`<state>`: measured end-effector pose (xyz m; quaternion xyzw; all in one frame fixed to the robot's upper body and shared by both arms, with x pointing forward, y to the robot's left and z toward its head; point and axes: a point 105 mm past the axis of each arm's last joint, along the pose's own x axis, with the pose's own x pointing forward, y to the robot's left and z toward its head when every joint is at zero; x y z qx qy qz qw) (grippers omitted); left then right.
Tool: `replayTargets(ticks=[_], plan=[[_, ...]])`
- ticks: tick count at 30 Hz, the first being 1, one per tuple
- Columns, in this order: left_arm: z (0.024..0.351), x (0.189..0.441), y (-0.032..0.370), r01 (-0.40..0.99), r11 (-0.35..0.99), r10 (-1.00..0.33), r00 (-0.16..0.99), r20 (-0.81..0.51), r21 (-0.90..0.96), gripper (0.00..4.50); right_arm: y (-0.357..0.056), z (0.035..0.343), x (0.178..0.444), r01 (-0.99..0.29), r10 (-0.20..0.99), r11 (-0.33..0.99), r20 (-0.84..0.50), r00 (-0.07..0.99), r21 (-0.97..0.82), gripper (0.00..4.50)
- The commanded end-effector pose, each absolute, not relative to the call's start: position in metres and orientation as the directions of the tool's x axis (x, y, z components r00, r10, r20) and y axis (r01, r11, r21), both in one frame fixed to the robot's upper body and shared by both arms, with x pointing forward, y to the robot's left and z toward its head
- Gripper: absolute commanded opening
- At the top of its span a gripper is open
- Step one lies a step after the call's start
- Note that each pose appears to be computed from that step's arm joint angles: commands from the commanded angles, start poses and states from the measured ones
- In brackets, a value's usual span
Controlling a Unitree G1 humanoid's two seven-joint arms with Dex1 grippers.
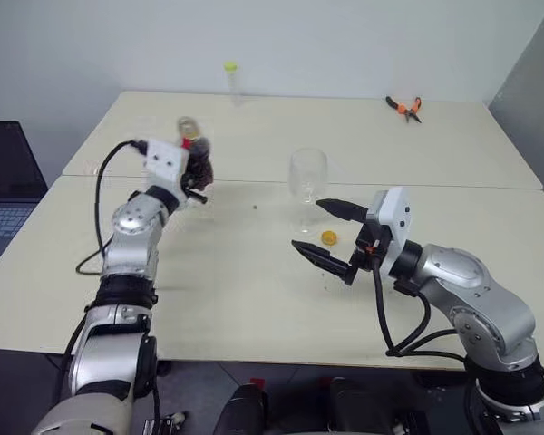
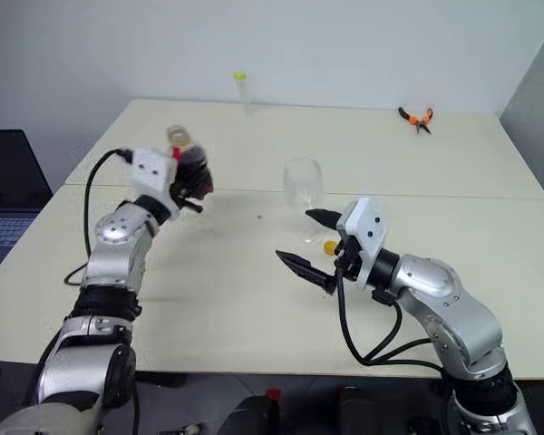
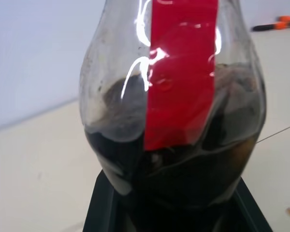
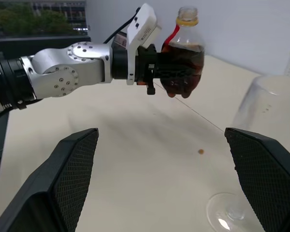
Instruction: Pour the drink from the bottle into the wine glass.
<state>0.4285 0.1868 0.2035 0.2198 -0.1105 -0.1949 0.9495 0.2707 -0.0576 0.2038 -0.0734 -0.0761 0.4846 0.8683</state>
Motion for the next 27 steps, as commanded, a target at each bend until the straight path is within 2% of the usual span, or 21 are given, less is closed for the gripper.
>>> replayTargets(ticks=[1,9,27], plan=[[0.241,0.427,0.144,0.368,0.672,-0.583,0.798,0.153,0.643,0.79,-0.065,0.219,0.279,-0.760,0.794,0.608,0.154,0.588,-0.230,4.50],[0.262,0.433,0.116,0.353,0.515,-0.684,0.718,0.127,0.781,0.79,-0.062,0.229,0.290,-0.694,0.730,0.683,0.242,0.639,-0.229,4.50],[0.272,0.437,0.115,0.104,0.278,-0.687,0.717,0.122,0.955,0.76,-0.049,0.229,0.299,-0.666,0.700,0.712,0.282,0.655,-0.221,4.50]])
